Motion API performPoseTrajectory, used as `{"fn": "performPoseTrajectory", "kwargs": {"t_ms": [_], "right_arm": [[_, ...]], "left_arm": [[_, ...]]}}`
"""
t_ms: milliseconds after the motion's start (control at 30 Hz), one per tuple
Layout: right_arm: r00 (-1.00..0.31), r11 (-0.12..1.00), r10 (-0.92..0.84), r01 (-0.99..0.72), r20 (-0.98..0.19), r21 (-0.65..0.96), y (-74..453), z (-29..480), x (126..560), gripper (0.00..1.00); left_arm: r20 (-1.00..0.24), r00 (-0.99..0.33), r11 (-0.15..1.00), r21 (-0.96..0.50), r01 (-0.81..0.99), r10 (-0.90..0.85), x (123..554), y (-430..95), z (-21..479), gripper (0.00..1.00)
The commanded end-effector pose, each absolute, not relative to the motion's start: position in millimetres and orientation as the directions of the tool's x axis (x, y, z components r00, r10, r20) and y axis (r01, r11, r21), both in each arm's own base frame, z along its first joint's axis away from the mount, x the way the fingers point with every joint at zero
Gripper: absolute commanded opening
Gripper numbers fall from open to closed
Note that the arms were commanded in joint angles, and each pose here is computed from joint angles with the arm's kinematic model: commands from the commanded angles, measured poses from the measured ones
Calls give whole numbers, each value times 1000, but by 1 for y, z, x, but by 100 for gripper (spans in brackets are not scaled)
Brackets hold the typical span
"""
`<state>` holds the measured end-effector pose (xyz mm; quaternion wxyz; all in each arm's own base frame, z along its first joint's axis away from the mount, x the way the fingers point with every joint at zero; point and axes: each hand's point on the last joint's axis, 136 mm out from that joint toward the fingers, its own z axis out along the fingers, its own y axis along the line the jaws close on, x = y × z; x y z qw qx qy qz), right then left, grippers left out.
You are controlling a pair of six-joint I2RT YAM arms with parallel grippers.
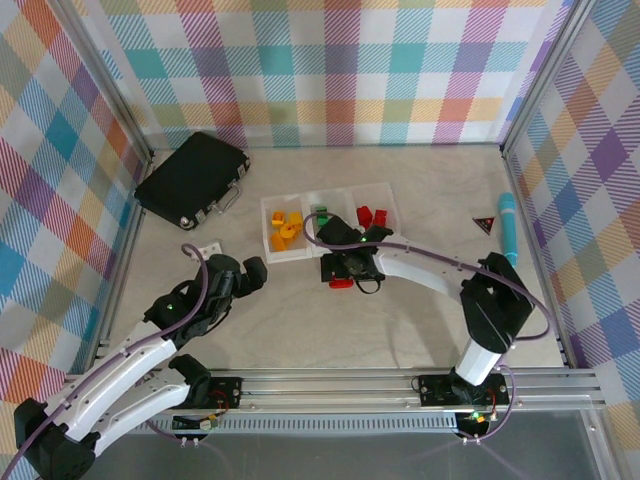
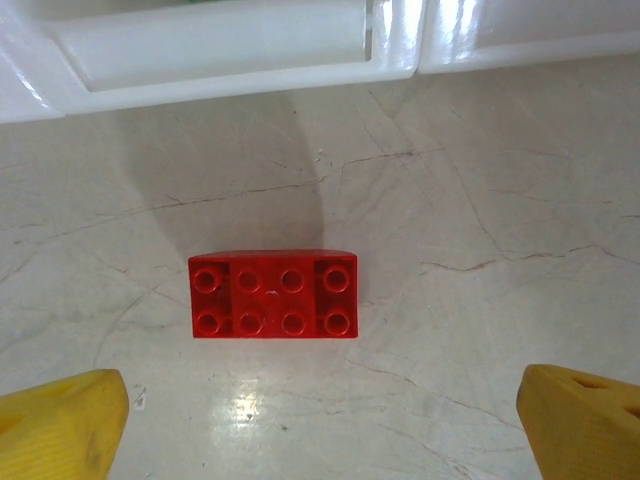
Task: Sort the legos into containers by color
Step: Pick up the lego from the center of the table.
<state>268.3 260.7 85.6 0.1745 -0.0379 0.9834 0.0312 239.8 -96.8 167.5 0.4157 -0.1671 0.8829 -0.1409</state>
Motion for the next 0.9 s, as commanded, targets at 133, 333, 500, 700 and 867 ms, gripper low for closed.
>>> {"fn": "performPoseTrajectory", "kwargs": {"t_ms": [133,333,500,700,867], "right_arm": [[-949,994,-83,-99,-306,37,282,69,281,99],[-955,994,-91,-103,-281,25,287,55,285,99],[-964,996,-84,-91,-253,15,288,44,284,99],[-970,998,-60,-61,-237,-3,284,34,283,99],[-971,998,-63,-57,-230,-33,278,27,281,99]], "left_arm": [[-711,-569,904,-397,-162,-414,234,-89,173,100],[-731,-544,903,-411,-128,-411,229,-86,185,100],[-734,-534,900,-414,-138,-420,225,-81,183,100],[-736,-521,894,-421,-149,-433,223,-77,181,100],[-728,-531,893,-427,-145,-434,224,-80,181,100]]}}
